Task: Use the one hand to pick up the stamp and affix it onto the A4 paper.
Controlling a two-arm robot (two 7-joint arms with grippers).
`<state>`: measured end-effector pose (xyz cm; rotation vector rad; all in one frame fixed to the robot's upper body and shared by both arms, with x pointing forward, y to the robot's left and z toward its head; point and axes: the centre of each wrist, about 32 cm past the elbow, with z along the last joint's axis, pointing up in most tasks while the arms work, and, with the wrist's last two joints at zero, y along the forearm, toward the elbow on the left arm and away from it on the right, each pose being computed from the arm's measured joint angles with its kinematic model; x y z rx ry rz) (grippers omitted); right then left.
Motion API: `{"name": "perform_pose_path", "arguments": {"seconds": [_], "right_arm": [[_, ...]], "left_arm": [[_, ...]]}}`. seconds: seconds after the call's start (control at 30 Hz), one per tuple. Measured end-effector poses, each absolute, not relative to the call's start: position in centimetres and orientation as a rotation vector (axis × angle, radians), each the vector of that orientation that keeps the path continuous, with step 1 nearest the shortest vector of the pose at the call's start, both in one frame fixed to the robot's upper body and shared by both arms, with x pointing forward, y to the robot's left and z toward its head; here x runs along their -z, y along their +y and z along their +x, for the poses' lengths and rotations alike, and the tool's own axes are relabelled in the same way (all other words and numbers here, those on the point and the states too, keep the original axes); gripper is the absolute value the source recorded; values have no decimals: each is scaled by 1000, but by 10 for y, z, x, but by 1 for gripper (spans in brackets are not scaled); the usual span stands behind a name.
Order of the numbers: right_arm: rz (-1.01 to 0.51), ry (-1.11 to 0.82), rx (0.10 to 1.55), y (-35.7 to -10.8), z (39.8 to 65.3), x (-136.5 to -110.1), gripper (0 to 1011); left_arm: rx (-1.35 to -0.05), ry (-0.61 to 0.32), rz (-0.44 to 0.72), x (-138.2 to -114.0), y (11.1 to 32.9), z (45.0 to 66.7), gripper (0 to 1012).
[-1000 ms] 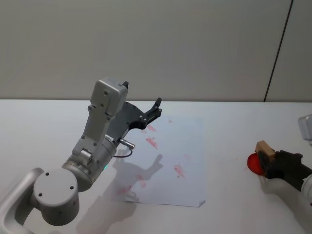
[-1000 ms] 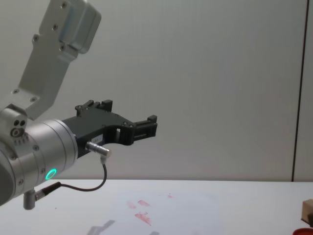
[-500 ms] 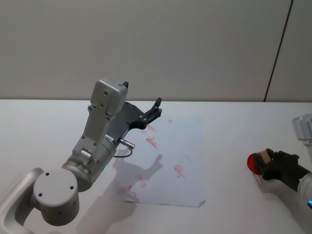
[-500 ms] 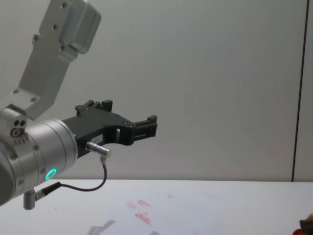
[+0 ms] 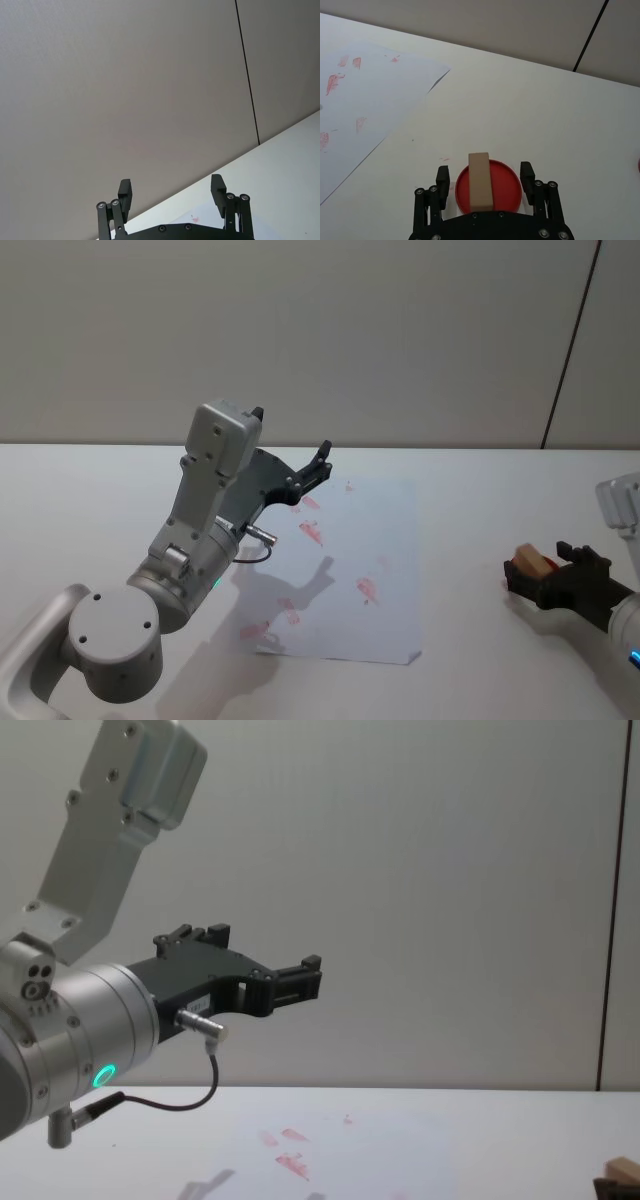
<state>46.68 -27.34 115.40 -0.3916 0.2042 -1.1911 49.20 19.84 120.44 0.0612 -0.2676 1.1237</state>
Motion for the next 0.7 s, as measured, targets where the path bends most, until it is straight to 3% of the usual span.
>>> {"name": "perform_pose_path", "arguments": {"seconds": [0.2,0.7], "right_arm": [[-393,205,1191,-273,467,-1154,998],[-395,206,1191,-273,467,-1154,1001]], "left_arm": [[-1124,-268,61,-1204,198,492,1003],[-1124,-268,61,-1204,198,492,1003]]}}
